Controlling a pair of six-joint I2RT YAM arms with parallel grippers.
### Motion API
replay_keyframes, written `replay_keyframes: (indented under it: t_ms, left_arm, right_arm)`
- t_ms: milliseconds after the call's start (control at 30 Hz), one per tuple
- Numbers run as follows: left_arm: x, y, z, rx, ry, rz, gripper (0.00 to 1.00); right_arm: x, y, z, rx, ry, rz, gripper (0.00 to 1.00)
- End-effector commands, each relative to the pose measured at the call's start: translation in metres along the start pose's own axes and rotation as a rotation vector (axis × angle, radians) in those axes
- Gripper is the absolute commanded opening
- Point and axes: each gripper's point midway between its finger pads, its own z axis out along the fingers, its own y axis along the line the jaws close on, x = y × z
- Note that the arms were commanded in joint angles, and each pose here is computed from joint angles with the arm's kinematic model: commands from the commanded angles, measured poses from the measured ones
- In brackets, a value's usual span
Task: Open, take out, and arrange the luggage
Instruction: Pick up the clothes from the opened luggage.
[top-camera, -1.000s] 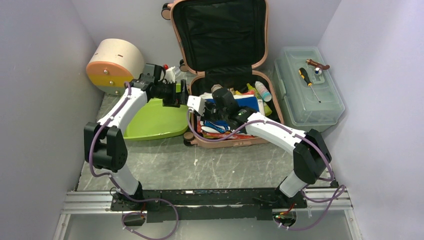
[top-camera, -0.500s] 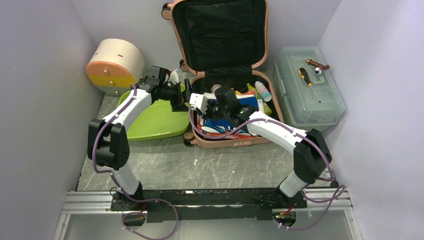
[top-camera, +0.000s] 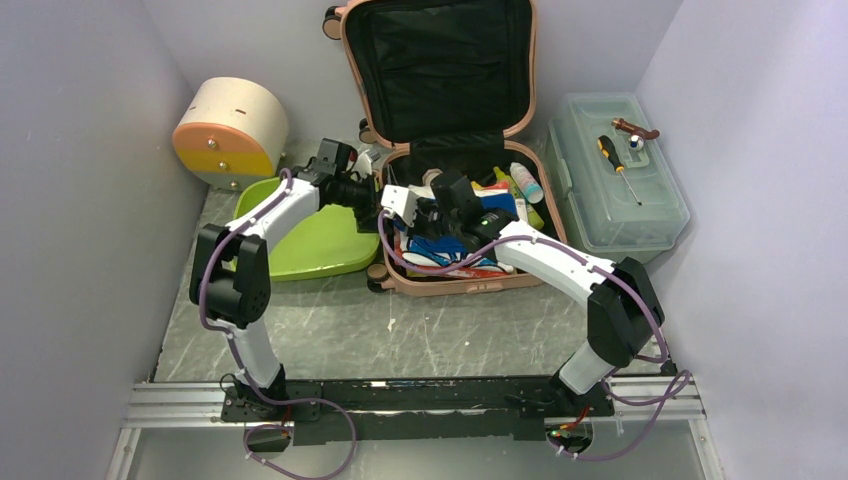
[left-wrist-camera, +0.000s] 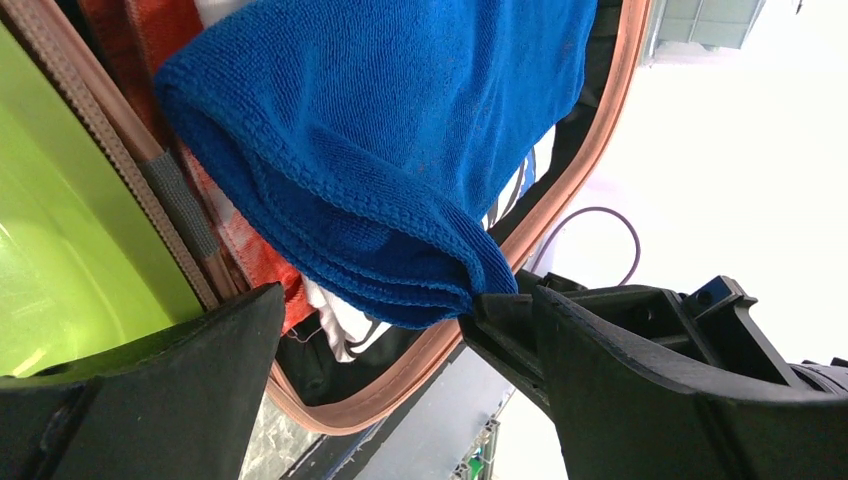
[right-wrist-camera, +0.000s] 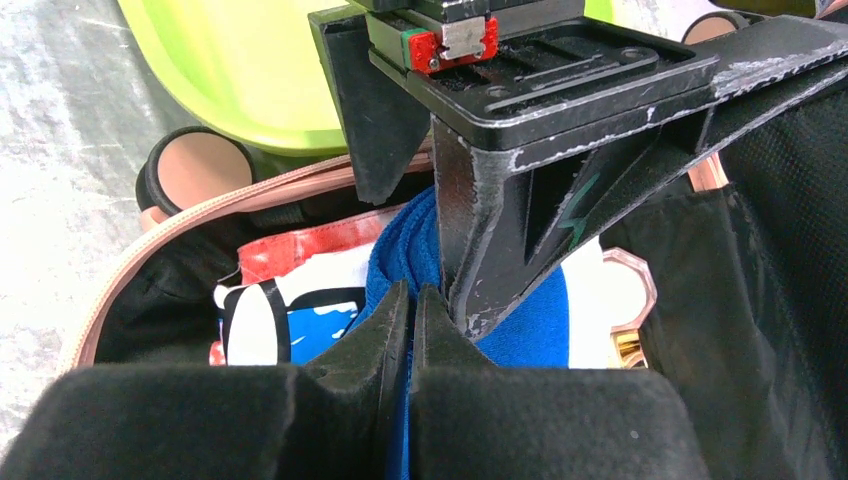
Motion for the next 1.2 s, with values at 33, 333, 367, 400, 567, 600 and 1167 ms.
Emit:
replay_keyframes:
  t_ms: [33, 333, 367, 400, 567, 600, 1167]
  left_arm:
    - [-0.009, 0.001, 0.010, -0.019, -0.001, -0.001, 0.99]
    - [-0.009, 0.003, 0.016, -0.022, 0.004, 0.018, 1.00]
    - [-0.009, 0.003, 0.017, -0.023, 0.005, 0.018, 0.99]
    - [-0.008, 0.003, 0.017, -0.016, 0.008, 0.024, 0.98]
    - [-0.008, 0.000, 0.018, 0.005, 0.015, 0.034, 0.84]
    - [-0.008, 0.000, 0.018, 0.006, 0.015, 0.037, 0.83]
    - [-0.008, 0.002, 0.019, 0.008, 0.016, 0.089, 0.26]
  right_arm:
    - [-0.035, -0.021, -0.015, 0.050, -0.101, -0.008, 0.00]
    - [-0.044, -0.008, -0.015, -0.032, -0.132, 0.001, 0.00]
    - [-0.045, -0.005, -0.015, -0.044, -0.138, 0.000, 0.00]
    - [-0.045, -0.003, -0.015, -0.054, -0.141, 0.000, 0.00]
    - [-0.046, 0.003, -0.011, -0.083, -0.137, -0.003, 0.01]
    - [-0.045, 0.004, -0.010, -0.086, -0.133, -0.003, 0.02]
    - [-0.051, 0.012, -0.020, -0.111, -0.121, -0.034, 0.92]
